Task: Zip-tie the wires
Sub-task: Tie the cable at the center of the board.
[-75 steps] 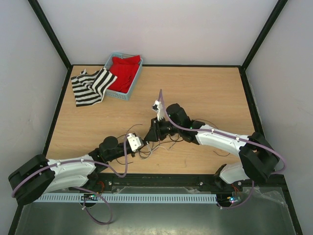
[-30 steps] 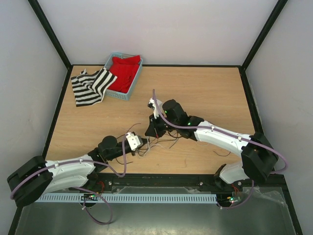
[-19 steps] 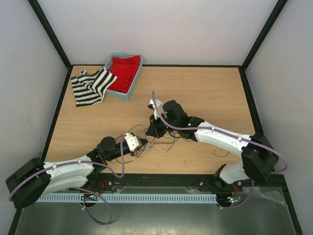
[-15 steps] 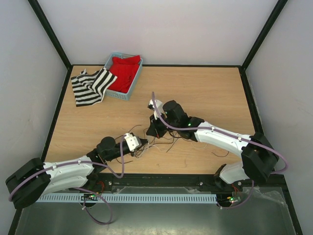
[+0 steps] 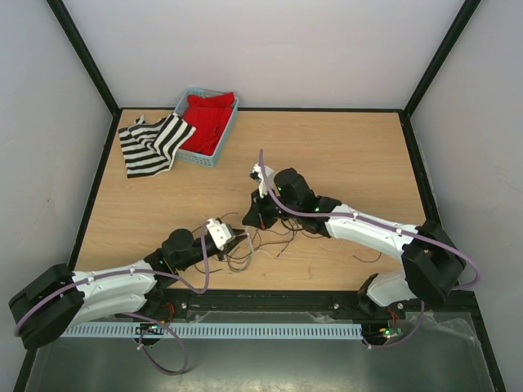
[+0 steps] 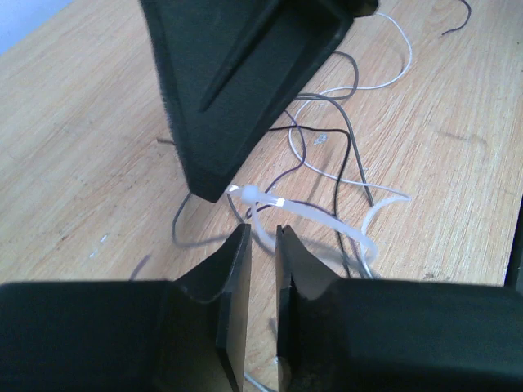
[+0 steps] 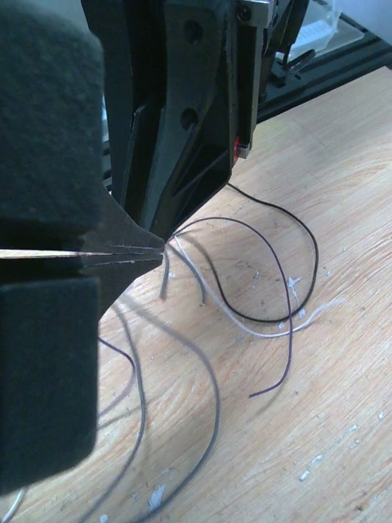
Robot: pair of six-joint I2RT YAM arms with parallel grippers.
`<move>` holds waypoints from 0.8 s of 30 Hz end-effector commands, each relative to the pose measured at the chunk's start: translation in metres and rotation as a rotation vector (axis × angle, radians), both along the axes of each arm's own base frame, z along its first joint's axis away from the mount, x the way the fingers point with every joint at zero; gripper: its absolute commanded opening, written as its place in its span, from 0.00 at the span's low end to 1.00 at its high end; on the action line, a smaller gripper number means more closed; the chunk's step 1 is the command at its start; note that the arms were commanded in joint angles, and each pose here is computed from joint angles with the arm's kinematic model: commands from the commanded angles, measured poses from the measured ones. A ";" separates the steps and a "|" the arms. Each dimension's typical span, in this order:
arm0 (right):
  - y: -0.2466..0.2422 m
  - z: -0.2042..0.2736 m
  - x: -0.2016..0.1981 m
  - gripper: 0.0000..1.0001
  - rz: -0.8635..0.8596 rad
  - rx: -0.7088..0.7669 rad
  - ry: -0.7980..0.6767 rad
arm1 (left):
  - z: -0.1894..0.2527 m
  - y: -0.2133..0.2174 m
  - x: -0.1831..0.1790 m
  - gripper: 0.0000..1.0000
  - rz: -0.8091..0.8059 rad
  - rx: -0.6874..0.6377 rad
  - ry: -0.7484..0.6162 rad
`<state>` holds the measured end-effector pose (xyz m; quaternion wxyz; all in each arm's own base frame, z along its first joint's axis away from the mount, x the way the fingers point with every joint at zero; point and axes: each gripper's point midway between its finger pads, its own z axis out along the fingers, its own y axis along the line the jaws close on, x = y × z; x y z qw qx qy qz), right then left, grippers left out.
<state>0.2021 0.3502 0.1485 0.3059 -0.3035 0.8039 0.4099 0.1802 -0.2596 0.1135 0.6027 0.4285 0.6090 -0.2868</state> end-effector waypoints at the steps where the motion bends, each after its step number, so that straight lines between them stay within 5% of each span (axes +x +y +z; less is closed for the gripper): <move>1: 0.005 0.012 -0.007 0.00 -0.023 0.094 0.068 | 0.011 0.004 0.010 0.26 0.068 -0.041 0.026; 8: 0.003 0.002 -0.009 0.00 -0.061 0.099 0.117 | 0.024 0.015 0.020 0.57 0.156 -0.067 0.072; 15: -0.005 -0.009 0.000 0.00 -0.198 0.078 0.194 | 0.046 0.022 0.019 0.60 0.209 -0.129 0.152; 24: -0.020 -0.016 0.019 0.00 -0.404 0.053 0.222 | 0.022 0.013 0.011 0.51 0.253 -0.180 0.418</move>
